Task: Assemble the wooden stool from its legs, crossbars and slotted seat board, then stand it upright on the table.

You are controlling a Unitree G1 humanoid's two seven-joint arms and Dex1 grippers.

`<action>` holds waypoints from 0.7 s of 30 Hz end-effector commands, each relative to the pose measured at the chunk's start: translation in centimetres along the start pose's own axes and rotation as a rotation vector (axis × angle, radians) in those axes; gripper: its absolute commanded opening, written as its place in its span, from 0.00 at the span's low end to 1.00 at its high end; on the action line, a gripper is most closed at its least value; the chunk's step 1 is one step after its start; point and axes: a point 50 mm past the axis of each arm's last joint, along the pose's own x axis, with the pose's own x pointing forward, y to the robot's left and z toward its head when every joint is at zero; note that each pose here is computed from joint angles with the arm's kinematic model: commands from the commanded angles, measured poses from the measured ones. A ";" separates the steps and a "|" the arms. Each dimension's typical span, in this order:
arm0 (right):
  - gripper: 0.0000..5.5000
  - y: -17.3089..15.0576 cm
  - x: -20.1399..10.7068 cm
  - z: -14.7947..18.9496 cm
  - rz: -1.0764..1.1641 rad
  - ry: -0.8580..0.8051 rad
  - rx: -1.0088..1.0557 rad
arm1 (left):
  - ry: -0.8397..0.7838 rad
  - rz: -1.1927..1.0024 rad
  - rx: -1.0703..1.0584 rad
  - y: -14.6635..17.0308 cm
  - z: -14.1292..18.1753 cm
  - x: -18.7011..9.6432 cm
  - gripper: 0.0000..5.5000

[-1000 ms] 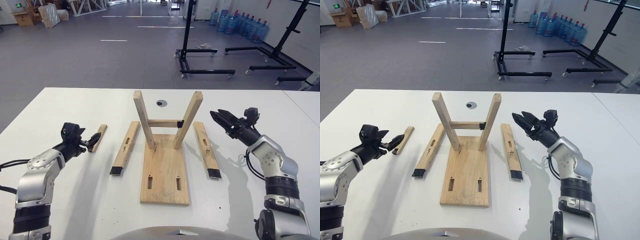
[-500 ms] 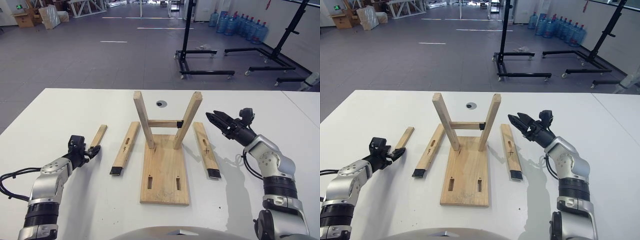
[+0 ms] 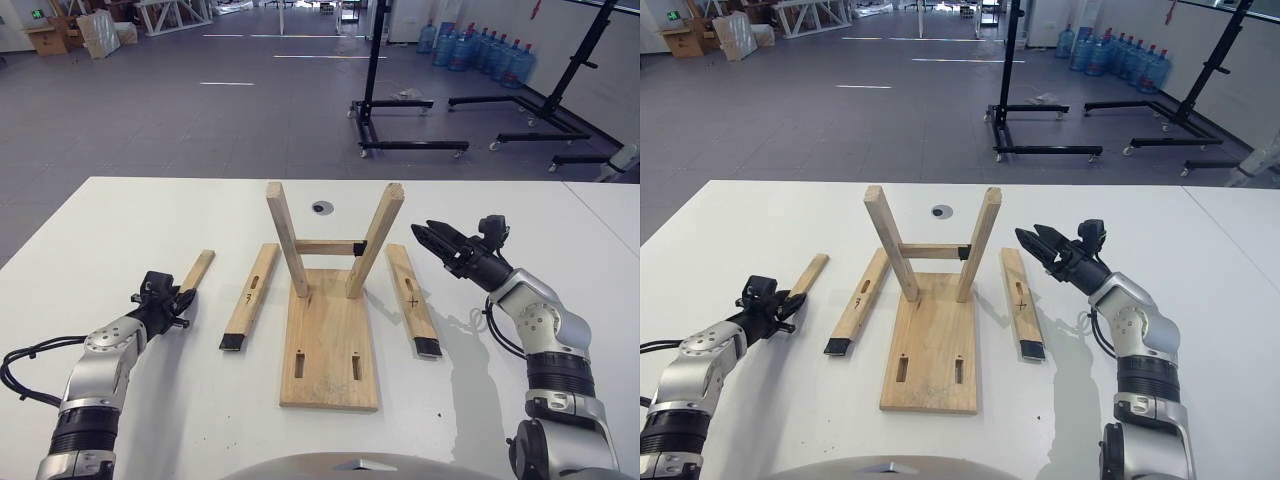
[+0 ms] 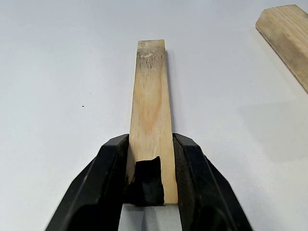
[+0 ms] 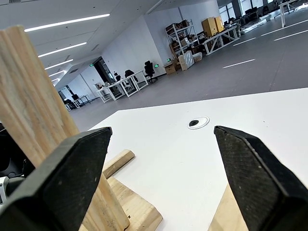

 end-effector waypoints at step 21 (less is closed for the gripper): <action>0.72 7.3 -1.7 -0.7 0.444 0.074 0.363 | -0.928 -0.345 0.221 -11.4 10.5 -7.6 0.23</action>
